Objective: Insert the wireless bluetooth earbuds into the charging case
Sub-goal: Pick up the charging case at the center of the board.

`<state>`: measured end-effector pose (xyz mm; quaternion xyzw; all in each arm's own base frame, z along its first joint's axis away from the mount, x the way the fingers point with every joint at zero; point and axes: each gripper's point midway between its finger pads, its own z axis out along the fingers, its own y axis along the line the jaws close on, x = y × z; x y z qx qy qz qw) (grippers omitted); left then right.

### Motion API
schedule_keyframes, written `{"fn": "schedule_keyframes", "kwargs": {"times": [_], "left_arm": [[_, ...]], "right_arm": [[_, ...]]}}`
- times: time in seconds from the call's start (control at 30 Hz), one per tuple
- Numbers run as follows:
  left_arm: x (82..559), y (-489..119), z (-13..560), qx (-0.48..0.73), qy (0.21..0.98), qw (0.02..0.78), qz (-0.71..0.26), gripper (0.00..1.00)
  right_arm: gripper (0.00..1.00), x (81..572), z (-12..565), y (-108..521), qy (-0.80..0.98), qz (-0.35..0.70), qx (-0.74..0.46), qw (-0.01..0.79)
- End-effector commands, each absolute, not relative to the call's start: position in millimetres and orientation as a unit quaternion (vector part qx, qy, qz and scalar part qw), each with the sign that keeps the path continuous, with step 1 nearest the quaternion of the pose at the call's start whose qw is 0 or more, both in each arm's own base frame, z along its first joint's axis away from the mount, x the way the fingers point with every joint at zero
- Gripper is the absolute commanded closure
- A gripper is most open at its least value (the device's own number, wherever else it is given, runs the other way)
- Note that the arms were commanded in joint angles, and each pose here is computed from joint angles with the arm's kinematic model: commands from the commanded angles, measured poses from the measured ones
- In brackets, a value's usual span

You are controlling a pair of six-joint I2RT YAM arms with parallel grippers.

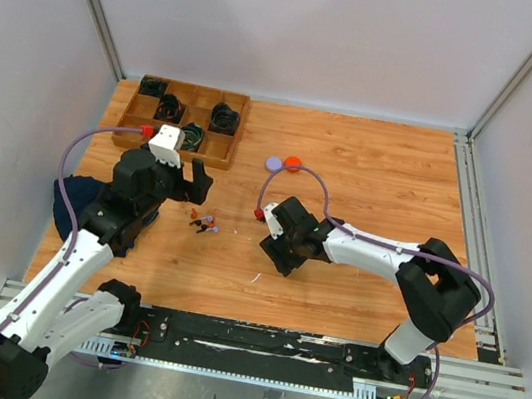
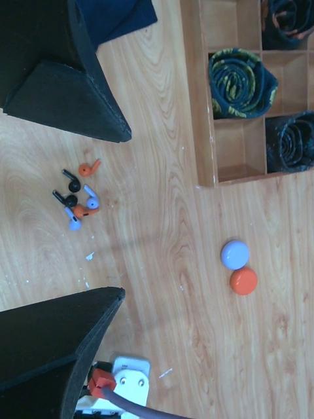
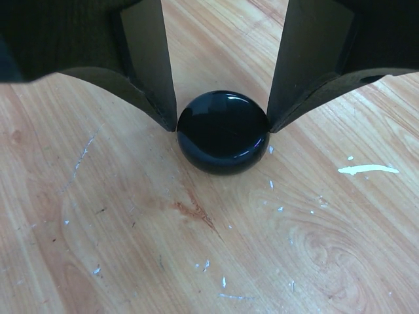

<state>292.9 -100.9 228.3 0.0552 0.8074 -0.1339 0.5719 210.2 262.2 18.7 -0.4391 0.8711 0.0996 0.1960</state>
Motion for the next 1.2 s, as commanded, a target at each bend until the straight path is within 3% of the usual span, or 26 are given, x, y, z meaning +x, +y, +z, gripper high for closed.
{"fn": "schedule_keyframes", "kwargs": {"times": [0.0, 0.33, 0.67, 1.17], "left_arm": [[293, -114, 237, 0.055, 0.800, 0.570, -0.178, 0.02], [265, -153, 219, 0.021, 0.817, 0.485, -0.312, 0.02], [236, -193, 206, 0.031, 0.796, 0.410, -0.444, 0.05], [213, -253, 222, 0.096, 0.759, 0.389, -0.513, 0.11]], "right_arm": [[0.43, 212, 21, 267, 0.865, 0.102, -0.445, 0.208], [0.55, 213, 36, 266, 0.859, 0.118, -0.429, 0.252], [0.59, 225, 96, 278, 0.804, 0.158, -0.430, 0.379], [0.59, 230, 197, 297, 0.657, 0.211, -0.456, 0.562]]}}
